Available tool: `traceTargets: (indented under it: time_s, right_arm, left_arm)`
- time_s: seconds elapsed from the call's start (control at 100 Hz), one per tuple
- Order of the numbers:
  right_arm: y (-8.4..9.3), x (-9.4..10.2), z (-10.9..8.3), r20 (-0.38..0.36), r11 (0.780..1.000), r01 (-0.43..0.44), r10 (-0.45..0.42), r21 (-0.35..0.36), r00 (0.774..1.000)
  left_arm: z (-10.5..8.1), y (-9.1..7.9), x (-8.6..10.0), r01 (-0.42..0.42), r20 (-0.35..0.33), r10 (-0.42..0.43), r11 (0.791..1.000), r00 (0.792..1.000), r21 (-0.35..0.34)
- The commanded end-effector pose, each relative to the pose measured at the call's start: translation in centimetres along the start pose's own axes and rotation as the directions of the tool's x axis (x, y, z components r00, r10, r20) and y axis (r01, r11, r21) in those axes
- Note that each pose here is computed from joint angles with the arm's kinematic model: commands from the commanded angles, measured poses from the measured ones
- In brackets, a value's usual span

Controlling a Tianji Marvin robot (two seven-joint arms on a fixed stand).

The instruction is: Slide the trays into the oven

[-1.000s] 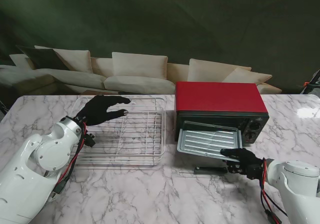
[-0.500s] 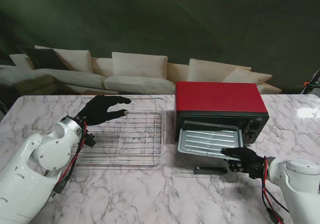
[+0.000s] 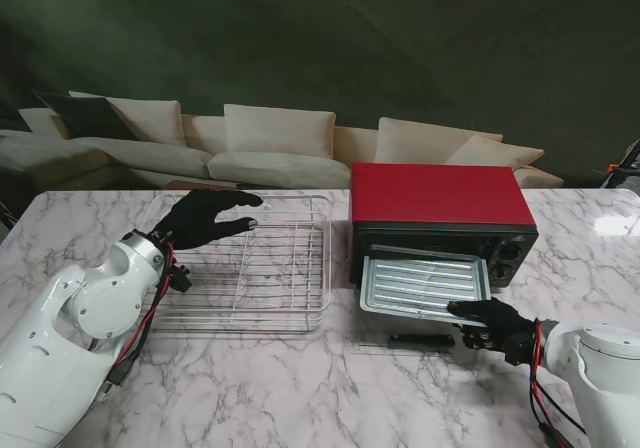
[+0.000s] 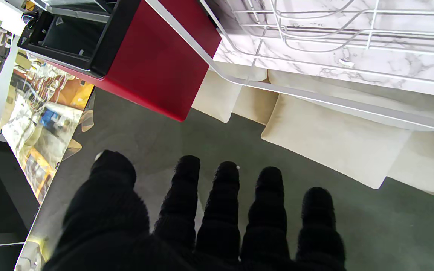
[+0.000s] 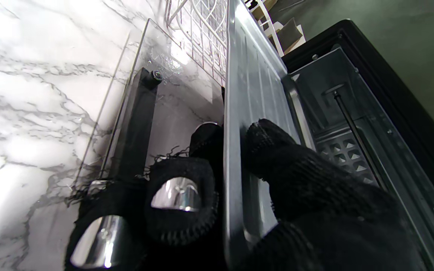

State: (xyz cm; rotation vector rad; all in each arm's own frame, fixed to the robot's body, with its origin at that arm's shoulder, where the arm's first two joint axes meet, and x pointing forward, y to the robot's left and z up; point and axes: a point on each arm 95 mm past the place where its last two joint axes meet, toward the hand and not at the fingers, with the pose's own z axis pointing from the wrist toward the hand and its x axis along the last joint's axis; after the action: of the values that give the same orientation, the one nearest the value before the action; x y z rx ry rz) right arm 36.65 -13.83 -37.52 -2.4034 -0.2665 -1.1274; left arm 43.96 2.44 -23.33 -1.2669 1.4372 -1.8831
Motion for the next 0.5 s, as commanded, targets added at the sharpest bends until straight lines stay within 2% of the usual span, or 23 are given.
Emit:
traceTargets:
  time_s: [0.0, 0.49]
  right_arm:
    - [0.3, -0.5, -0.2, 0.014, 1.000, 0.000, 0.000, -0.001, 1.000]
    - [0.4, 0.6, 0.8, 0.032, 0.999, 0.034, -0.035, 0.040, 0.999]
  left_arm:
    - [0.1, 0.2, -0.1, -0.001, 0.001, 0.001, 1.000, 1.000, -0.017]
    - [0.1, 0.3, 0.0, -0.001, 0.003, 0.001, 1.000, 1.000, -0.024]
